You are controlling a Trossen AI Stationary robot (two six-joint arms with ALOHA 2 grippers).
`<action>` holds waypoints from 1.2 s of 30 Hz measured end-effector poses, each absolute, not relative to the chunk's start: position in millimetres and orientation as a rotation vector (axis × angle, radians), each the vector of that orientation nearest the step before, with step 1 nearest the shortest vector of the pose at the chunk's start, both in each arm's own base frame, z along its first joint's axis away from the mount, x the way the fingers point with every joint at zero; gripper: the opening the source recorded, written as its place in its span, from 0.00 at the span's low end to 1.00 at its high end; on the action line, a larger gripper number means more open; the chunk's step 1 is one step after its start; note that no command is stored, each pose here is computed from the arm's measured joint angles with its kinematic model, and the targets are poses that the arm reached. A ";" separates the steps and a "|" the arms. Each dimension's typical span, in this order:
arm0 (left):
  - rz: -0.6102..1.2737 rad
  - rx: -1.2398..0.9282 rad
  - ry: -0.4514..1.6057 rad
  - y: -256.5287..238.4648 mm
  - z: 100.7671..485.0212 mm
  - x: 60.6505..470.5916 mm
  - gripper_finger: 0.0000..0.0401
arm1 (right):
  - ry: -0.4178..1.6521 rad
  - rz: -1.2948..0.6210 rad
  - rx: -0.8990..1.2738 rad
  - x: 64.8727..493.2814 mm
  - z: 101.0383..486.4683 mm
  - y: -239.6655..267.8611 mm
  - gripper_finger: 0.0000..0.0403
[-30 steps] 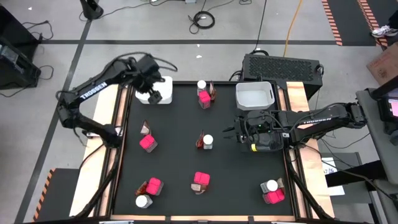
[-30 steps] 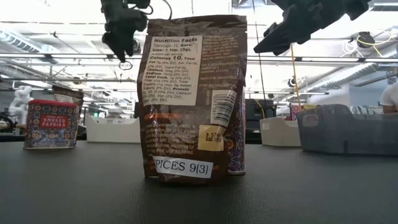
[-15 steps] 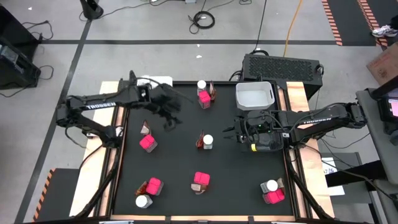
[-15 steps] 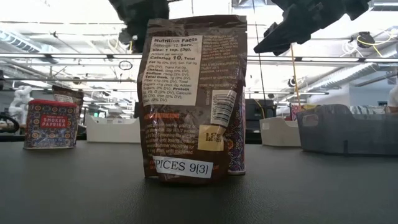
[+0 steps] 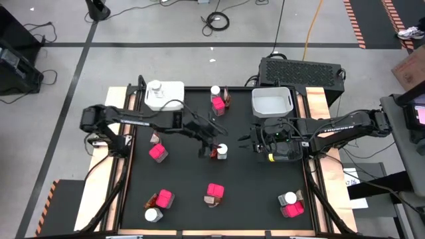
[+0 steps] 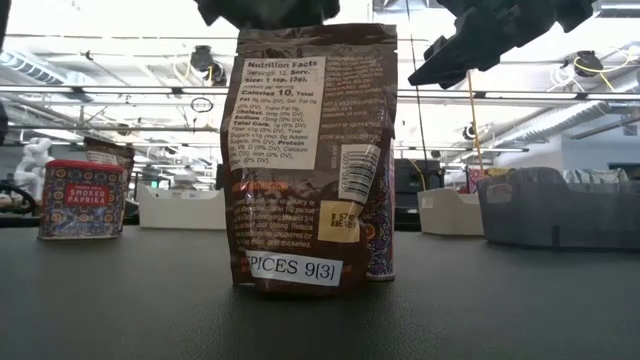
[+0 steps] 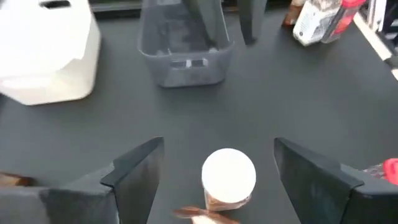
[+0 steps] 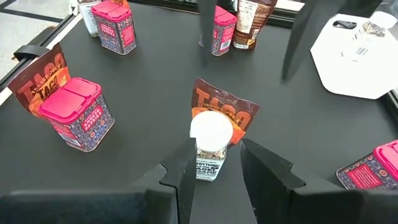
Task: Sort spices by type
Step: Put the white seasoning bottle into the left white bin
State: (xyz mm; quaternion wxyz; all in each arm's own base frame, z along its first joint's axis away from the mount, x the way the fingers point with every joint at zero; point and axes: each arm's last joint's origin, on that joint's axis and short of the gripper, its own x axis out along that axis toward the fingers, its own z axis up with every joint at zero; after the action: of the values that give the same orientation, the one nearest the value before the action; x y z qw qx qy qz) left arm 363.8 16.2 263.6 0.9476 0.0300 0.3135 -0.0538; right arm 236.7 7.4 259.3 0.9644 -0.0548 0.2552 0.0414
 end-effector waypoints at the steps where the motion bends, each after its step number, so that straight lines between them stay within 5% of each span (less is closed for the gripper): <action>1: -0.118 0.073 0.648 14.6 257.9 367.2 0.76 | 0.517 0.084 -0.111 236.7 259.3 7.4 0.30; 28: -0.172 0.049 0.753 12.2 197.6 394.4 0.76 | 0.516 0.084 -0.114 236.8 259.3 7.4 0.30; 36: -0.175 0.046 0.778 12.1 195.9 392.7 0.65 | 0.516 0.084 -0.114 236.8 259.3 7.4 0.30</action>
State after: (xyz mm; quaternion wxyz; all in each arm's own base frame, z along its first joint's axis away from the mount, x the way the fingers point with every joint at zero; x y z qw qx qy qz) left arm 392.7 12.1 195.9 0.9212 0.0223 0.3790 -0.0851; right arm 236.8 7.4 259.3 0.9645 -0.0562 0.2548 0.0417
